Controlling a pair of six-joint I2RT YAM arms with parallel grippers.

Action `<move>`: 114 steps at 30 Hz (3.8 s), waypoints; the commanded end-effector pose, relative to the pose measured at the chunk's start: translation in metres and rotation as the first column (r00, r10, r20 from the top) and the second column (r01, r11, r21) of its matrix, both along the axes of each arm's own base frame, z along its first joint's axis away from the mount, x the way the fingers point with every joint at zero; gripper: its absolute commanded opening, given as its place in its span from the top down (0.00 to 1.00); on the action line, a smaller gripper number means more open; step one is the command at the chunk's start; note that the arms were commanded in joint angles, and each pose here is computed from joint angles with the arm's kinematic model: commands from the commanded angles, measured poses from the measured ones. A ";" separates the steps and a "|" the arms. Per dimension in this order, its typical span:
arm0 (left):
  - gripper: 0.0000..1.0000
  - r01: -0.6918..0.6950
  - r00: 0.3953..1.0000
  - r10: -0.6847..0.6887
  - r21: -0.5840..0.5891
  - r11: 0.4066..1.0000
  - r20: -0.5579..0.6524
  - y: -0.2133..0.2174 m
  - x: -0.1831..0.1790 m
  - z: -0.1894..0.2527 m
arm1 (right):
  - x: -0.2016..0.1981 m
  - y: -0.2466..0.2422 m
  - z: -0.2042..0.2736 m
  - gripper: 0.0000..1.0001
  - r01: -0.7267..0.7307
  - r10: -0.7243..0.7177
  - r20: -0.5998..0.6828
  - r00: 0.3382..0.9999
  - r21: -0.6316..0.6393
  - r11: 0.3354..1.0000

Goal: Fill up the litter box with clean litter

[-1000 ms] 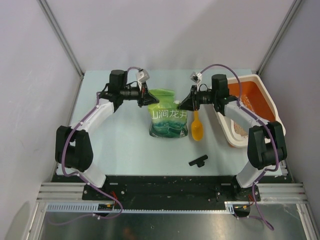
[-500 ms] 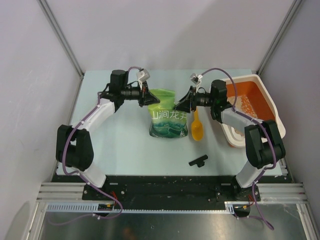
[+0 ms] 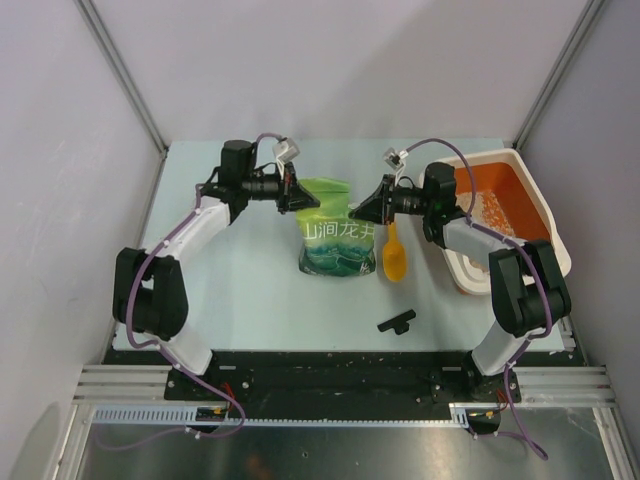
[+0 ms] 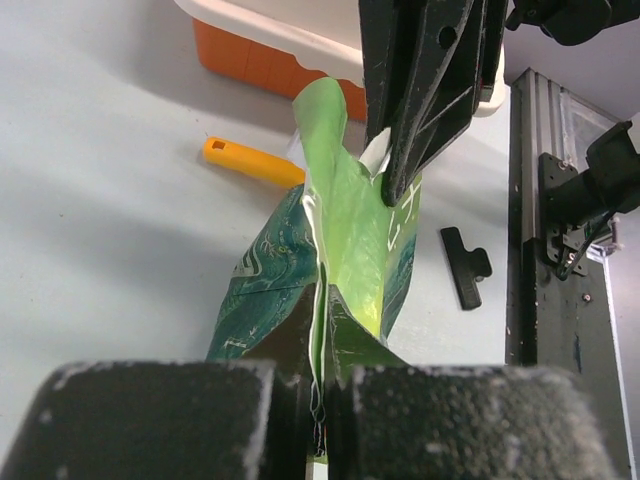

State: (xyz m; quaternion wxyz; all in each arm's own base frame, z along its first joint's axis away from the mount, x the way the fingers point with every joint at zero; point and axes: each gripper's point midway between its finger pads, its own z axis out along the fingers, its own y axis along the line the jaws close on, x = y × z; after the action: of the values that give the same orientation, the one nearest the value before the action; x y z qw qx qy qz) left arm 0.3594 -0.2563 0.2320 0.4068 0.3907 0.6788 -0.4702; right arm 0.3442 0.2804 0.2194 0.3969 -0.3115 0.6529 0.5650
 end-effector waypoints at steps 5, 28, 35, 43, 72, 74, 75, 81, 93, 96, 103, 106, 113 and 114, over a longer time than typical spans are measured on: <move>1.00 -0.100 0.985 0.097 -0.014 0.995 -0.140 0.011 0.009 0.003 | -0.006 -0.008 0.013 1.00 -0.021 0.034 -0.181 0.983 0.075 0.997; 1.00 -0.240 0.743 0.150 -0.050 0.970 -0.653 0.024 -0.017 -0.004 | -0.012 -0.022 0.033 1.00 -0.101 0.164 -0.613 0.773 0.137 0.985; 1.00 -0.318 0.628 0.209 -0.002 0.948 -0.750 0.030 -0.008 -0.023 | -0.001 -0.028 0.023 1.00 -0.055 0.116 -0.829 0.547 0.103 0.993; 1.00 -0.337 0.655 0.231 -0.005 0.941 -0.720 0.036 0.007 -0.022 | -0.002 -0.027 0.025 1.00 -0.023 0.070 -0.875 0.479 0.068 0.997; 0.37 0.157 0.778 -0.312 0.312 0.937 0.546 -0.070 -0.009 -0.006 | 0.023 -0.035 0.010 1.00 0.013 0.043 -0.897 0.440 0.054 0.998; 0.41 0.167 0.775 -0.330 0.329 0.929 0.538 -0.068 -0.011 -0.013 | 0.023 -0.035 0.011 1.00 0.016 0.042 -0.896 0.441 0.054 0.998; 0.43 0.169 0.779 -0.337 0.340 0.925 0.529 -0.067 -0.012 -0.019 | 0.023 -0.035 0.011 1.00 0.017 0.041 -0.897 0.440 0.054 0.998; 0.62 0.152 0.791 -0.334 0.365 0.919 0.513 -0.060 -0.010 -0.031 | 0.026 -0.042 0.008 1.00 0.039 0.022 -0.902 0.432 0.043 0.998; 1.00 0.173 0.847 -0.298 0.301 0.938 0.441 -0.053 -0.028 -0.024 | 0.079 -0.095 0.045 0.61 0.217 -0.192 -0.609 0.769 -0.033 0.976; 1.00 0.174 0.851 -0.293 0.293 0.940 0.436 -0.048 -0.034 -0.022 | 0.086 -0.101 0.072 0.60 0.219 -0.233 -0.339 0.912 -0.080 0.972; 1.00 0.170 0.864 -0.277 0.275 0.946 0.420 -0.041 -0.037 -0.019 | 0.017 -0.048 0.085 0.54 0.102 0.065 0.463 0.884 -0.326 0.940; 1.00 0.164 0.873 -0.267 0.270 0.949 0.408 -0.038 -0.036 -0.020 | -0.003 -0.042 0.071 0.51 0.144 0.189 0.673 0.715 -0.406 0.902; 1.00 0.173 0.880 -0.267 0.259 0.950 0.393 -0.038 -0.035 -0.021 | -0.022 -0.032 0.049 0.48 0.087 0.356 0.739 0.572 -0.486 0.869; 1.00 0.174 0.880 -0.267 0.256 0.951 0.393 -0.038 -0.034 -0.020 | -0.029 -0.030 0.040 0.47 0.059 0.392 0.723 0.569 -0.512 0.857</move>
State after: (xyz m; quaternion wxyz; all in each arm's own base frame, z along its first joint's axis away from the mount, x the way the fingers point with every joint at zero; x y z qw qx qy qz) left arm 0.3269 -0.3060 0.1943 0.4339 0.6126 0.5686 -0.3363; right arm 0.3132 0.2543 0.2935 0.5219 -0.6073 0.5306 0.2779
